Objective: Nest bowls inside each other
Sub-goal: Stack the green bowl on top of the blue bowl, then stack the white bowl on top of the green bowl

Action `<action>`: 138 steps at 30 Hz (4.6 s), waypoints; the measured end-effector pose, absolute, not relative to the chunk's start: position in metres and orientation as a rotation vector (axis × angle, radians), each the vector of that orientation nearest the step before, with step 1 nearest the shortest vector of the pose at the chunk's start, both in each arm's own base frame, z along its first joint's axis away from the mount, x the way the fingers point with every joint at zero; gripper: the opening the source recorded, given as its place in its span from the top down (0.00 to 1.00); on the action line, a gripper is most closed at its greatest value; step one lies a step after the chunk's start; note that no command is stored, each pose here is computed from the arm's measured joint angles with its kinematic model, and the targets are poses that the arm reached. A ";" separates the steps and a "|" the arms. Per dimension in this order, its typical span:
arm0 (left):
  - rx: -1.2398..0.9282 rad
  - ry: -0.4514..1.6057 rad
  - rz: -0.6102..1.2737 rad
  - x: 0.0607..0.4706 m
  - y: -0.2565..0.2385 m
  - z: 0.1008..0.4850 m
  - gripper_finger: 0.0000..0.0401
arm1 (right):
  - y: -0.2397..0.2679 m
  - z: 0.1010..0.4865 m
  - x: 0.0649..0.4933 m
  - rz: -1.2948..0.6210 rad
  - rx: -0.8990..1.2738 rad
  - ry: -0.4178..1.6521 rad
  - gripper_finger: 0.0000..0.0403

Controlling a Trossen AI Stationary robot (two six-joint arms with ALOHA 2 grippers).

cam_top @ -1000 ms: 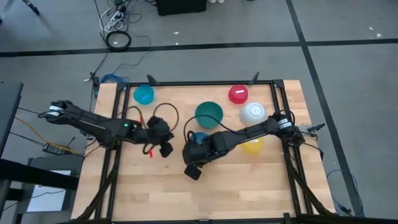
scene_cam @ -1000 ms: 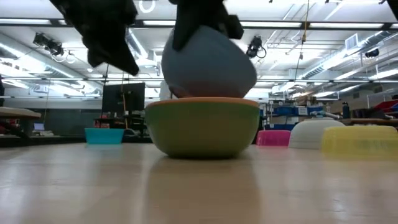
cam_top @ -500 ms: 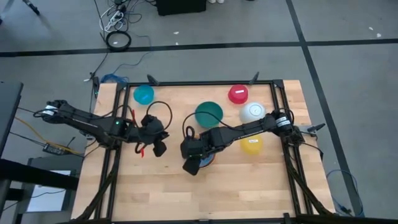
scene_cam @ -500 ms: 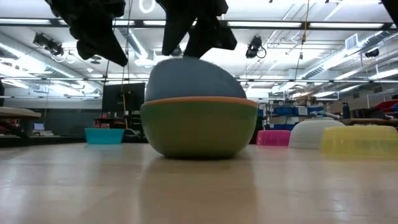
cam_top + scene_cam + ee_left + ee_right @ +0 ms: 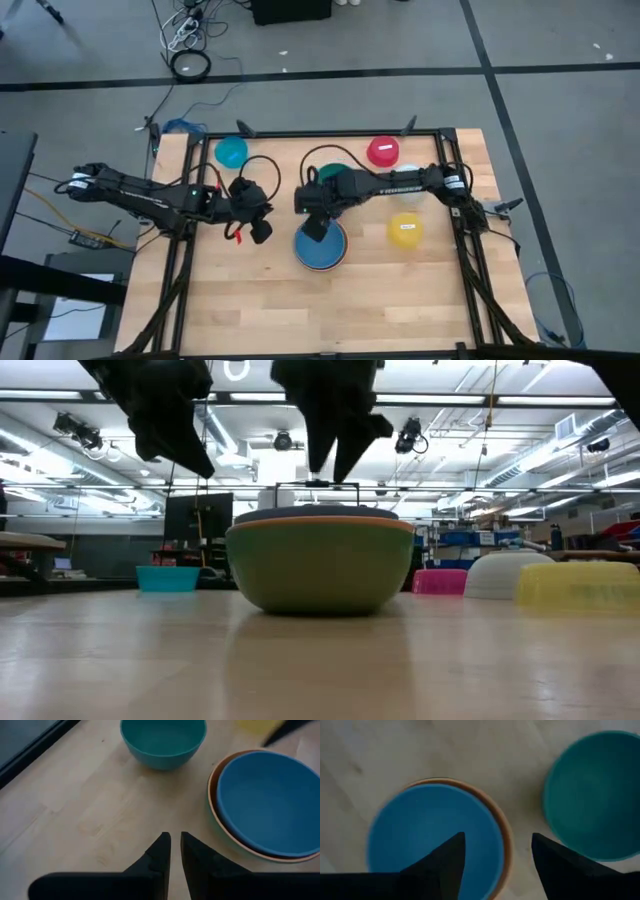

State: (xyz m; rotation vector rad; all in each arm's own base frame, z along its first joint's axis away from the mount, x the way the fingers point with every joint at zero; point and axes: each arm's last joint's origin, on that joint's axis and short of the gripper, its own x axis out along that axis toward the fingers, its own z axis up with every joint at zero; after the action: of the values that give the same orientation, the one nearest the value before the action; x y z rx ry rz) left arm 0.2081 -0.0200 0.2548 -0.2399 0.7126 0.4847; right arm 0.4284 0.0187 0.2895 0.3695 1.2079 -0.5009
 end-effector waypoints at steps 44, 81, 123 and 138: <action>-0.308 0.563 0.429 0.159 -0.013 0.291 0.87 | -0.032 0.270 0.429 -0.402 0.448 1.296 1.00; -0.300 0.574 0.450 0.158 -0.012 0.290 0.87 | 0.056 0.322 0.422 -0.496 0.297 1.262 0.42; -0.370 0.395 0.297 0.309 0.080 0.259 0.79 | -0.051 0.267 0.187 -1.277 0.964 1.170 0.66; -0.381 0.423 0.322 0.368 0.126 0.261 0.79 | -0.106 0.254 0.167 -1.539 1.115 1.091 1.00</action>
State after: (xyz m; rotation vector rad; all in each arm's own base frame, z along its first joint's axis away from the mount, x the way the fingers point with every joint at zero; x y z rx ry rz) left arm 0.3681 0.1255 0.2607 -0.3813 0.4234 0.3220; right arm 0.1672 -0.1062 0.2544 1.1151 1.0911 -1.5393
